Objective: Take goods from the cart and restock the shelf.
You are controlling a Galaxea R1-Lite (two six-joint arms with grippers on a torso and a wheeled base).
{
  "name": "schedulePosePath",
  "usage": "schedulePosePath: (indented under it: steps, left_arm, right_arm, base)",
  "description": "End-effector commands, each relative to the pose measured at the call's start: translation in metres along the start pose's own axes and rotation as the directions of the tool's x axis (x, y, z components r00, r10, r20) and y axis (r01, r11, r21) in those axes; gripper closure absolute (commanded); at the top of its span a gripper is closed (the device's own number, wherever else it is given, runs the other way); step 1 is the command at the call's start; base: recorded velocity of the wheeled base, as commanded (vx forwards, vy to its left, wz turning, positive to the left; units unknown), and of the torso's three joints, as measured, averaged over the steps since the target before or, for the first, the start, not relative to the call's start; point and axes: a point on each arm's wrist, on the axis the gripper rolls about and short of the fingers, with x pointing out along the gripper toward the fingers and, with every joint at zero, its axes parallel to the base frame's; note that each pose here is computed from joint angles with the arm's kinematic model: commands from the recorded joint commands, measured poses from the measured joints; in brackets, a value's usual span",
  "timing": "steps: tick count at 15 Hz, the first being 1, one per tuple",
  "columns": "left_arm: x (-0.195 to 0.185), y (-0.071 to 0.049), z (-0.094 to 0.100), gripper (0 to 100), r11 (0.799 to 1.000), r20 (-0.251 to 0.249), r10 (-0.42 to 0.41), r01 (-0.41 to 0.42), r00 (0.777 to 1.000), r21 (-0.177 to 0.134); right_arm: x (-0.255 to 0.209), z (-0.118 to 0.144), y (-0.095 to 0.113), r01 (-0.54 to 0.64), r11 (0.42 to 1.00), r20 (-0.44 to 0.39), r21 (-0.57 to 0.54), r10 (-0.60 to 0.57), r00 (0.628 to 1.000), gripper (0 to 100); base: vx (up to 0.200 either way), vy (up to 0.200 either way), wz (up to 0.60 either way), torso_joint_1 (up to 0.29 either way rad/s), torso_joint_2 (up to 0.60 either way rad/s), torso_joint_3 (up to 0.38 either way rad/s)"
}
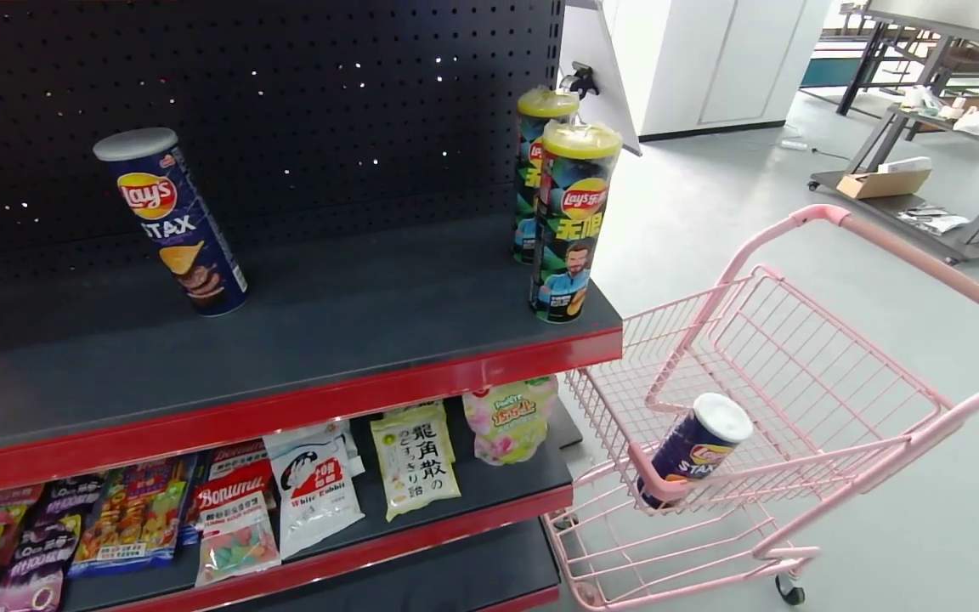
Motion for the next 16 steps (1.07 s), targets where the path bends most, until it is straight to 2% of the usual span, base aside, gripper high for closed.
schedulePosePath:
  steps: [1, 2, 10, 13, 16]
  left_arm:
    - [0.0001, 0.0000, -0.0001, 0, 1.000, -0.001, 0.002, -0.002, 1.000, -0.001]
    - [0.0001, 0.0000, -0.0001, 0, 1.000, -0.001, 0.001, -0.001, 1.000, -0.001]
    - [0.0001, 0.0000, -0.0001, 0, 1.000, -0.001, 0.001, -0.001, 1.000, -0.001]
    - [0.0001, 0.0000, -0.0001, 0, 1.000, -0.001, 0.001, -0.001, 1.000, -0.001]
    - [0.0001, 0.0000, -0.0001, 0, 1.000, -0.001, 0.001, -0.001, 1.000, -0.001]
  right_arm:
    - [0.0000, 0.0002, 0.0000, -0.001, 1.000, 0.000, 0.000, 0.001, 1.000, 0]
    - [0.0000, 0.0002, 0.0000, -0.001, 1.000, 0.000, 0.000, 0.001, 1.000, 0]
    - [0.0001, -0.0003, 0.0000, -0.001, 1.000, -0.002, -0.002, 0.001, 1.000, 0]
    - [0.0001, -0.0003, 0.0000, -0.001, 1.000, -0.002, -0.002, 0.001, 1.000, 0]
    - [0.0001, -0.0003, 0.0000, -0.001, 1.000, -0.002, -0.002, 0.001, 1.000, 0]
  base:
    - [0.200, 0.000, 0.00, 0.002, 0.01, -0.002]
    - [0.200, 0.000, 0.00, 0.022, 0.01, 0.002]
    - [0.000, 0.000, 0.00, 0.000, 0.00, 0.000]
    - [0.000, 0.000, -0.60, -0.002, 0.00, 0.002]
    - [0.000, 0.000, 0.00, 0.000, 0.00, 0.000]
